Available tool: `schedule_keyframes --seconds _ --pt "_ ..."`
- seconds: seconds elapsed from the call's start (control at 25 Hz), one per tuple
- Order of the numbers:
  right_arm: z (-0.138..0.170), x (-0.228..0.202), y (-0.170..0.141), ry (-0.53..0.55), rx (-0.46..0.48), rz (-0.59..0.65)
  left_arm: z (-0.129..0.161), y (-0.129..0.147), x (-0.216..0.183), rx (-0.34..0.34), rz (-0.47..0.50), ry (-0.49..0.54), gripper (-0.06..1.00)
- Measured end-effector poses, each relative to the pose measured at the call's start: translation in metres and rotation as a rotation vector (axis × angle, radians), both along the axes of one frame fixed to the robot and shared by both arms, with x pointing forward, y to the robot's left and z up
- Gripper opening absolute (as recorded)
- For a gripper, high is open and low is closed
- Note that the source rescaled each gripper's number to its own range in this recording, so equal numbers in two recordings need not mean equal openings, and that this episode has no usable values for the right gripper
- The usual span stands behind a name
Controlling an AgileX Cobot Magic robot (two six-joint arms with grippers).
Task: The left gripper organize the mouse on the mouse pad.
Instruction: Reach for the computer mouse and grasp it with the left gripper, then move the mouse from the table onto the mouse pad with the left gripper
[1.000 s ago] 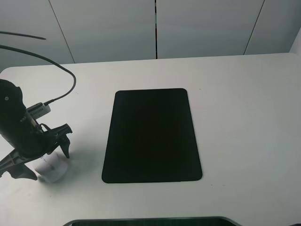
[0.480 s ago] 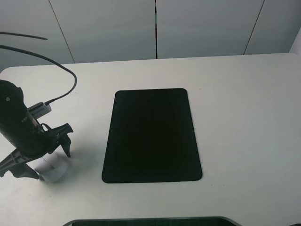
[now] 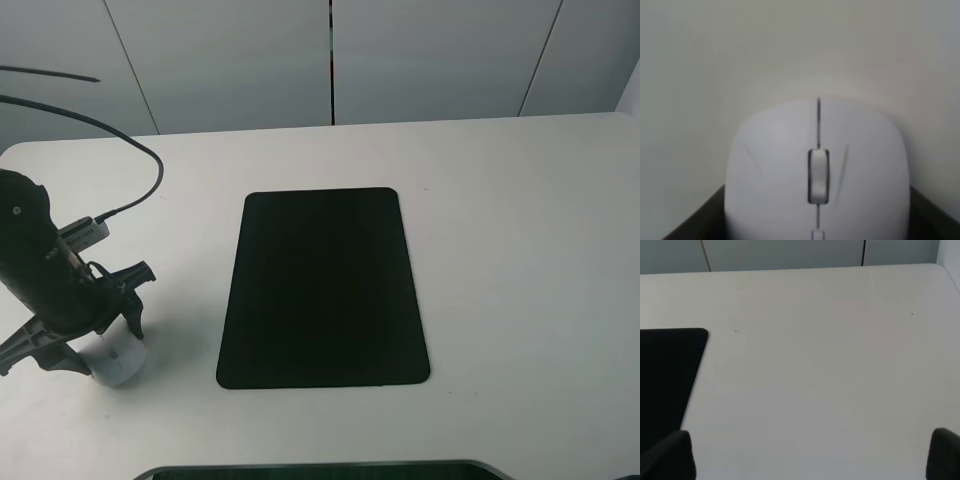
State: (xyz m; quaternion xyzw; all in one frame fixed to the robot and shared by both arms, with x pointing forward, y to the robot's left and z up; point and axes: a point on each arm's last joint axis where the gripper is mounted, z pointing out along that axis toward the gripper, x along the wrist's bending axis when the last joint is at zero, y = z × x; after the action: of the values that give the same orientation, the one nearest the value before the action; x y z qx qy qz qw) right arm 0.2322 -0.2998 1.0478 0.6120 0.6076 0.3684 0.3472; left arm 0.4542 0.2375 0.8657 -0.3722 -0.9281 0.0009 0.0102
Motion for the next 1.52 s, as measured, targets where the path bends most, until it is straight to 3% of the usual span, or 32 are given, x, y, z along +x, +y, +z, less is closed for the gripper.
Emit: schedule_keyframes --seconds 0.56,0.88,1.08,1.32,1.52 --pt "0.0 0.0 0.0 0.0 0.0 0.0 0.0 0.0 0.001 0.0 -0.014 -0.012 0.05" --pt "0.0 0.0 0.0 0.0 0.0 0.0 0.005 -0.002 0.009 -0.004 -0.132 -0.039 0.05" --pt "0.0 0.0 0.0 0.0 0.0 0.0 0.029 -0.006 0.026 -0.016 -0.195 -0.138 0.05" --pt "0.0 0.0 0.0 0.0 0.0 0.0 0.053 -0.013 0.044 -0.002 -0.347 -0.137 0.05" --pt "0.0 0.0 0.0 0.0 0.0 0.0 0.074 -0.031 0.063 -0.011 -0.417 -0.214 0.05"
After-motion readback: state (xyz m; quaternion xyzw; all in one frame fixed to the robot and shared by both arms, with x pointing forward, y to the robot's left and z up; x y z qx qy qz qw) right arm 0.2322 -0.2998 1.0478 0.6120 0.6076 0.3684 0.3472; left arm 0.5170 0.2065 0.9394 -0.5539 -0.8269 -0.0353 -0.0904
